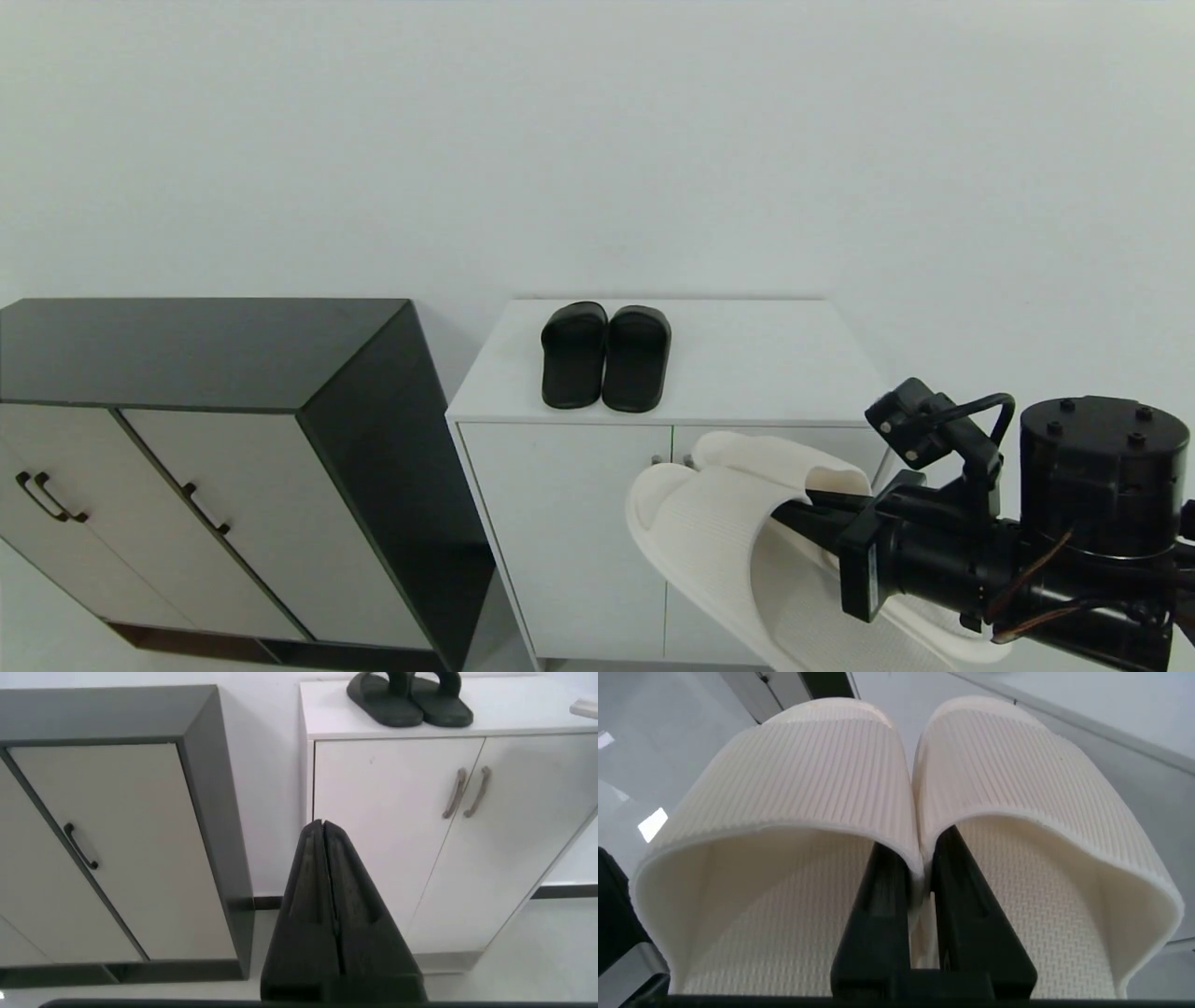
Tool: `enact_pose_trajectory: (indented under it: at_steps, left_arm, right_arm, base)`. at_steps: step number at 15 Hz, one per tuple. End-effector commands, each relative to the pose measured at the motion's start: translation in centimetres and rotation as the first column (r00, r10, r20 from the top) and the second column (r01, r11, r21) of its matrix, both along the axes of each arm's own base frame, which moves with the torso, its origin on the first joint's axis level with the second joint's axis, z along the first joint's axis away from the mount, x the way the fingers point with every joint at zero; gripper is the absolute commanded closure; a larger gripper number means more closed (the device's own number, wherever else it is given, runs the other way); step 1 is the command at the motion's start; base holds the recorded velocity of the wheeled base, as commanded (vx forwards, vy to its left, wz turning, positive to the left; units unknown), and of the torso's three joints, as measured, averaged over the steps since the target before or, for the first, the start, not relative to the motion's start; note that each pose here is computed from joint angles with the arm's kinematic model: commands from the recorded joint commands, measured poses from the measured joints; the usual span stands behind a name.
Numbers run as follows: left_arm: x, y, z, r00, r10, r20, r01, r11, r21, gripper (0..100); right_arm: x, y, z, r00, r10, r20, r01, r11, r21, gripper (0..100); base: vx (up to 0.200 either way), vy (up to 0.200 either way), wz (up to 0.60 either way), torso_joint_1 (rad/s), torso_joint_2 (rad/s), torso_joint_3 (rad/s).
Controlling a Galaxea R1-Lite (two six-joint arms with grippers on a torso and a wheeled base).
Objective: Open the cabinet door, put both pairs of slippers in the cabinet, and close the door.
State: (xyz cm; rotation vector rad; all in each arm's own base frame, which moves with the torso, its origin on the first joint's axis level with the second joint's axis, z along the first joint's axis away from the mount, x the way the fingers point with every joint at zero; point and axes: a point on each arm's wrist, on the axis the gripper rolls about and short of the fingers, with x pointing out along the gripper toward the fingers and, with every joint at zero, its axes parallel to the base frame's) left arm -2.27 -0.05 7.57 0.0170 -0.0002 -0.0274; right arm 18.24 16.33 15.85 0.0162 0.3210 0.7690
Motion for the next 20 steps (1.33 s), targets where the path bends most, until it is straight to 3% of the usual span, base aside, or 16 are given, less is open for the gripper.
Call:
enact_pose_trajectory:
  at_steps: [1, 2, 3, 20]
  left_arm:
    - [0.00, 0.00, 0.00, 1.000, 0.000, 0.000, 0.000, 1.000, 0.000, 100]
    - [0.00, 0.00, 0.00, 1.000, 0.000, 0.000, 0.000, 1.000, 0.000, 100]
    - [0.00, 0.00, 0.00, 1.000, -0.002, 0.000, 0.002, 1.000, 0.000, 0]
    - [0.01, 0.00, 0.00, 1.000, -0.002, -0.001, 0.002, 1.000, 0.001, 0]
  right_arm:
    - [-0.04, -0.02, -0.06, 1.000, 0.001, -0.001, -0.001, 1.000, -0.001, 100]
    - [-0.08, -0.01, -0.09, 1.000, 0.003, -0.002, -0.003, 1.000, -0.002, 100]
    - [-0.11, -0.03, -0.16, 1.000, 0.004, -0.004, -0.004, 1.000, -0.003, 100]
    - [-0.31, -0.11, -0.72, 1.000, 0.008, 0.004, -0.008, 1.000, 0.000, 100]
  base:
    - [0.000, 0.000, 0.00, -0.159, 0.36, 0.178]
    - [0.000, 0.000, 0.00, -0.163, 0.36, 0.193]
    - [0.000, 0.000, 0.00, -0.163, 0.38, 0.203]
    - [0.000, 0.000, 0.00, -0.203, 0.49, 0.290]
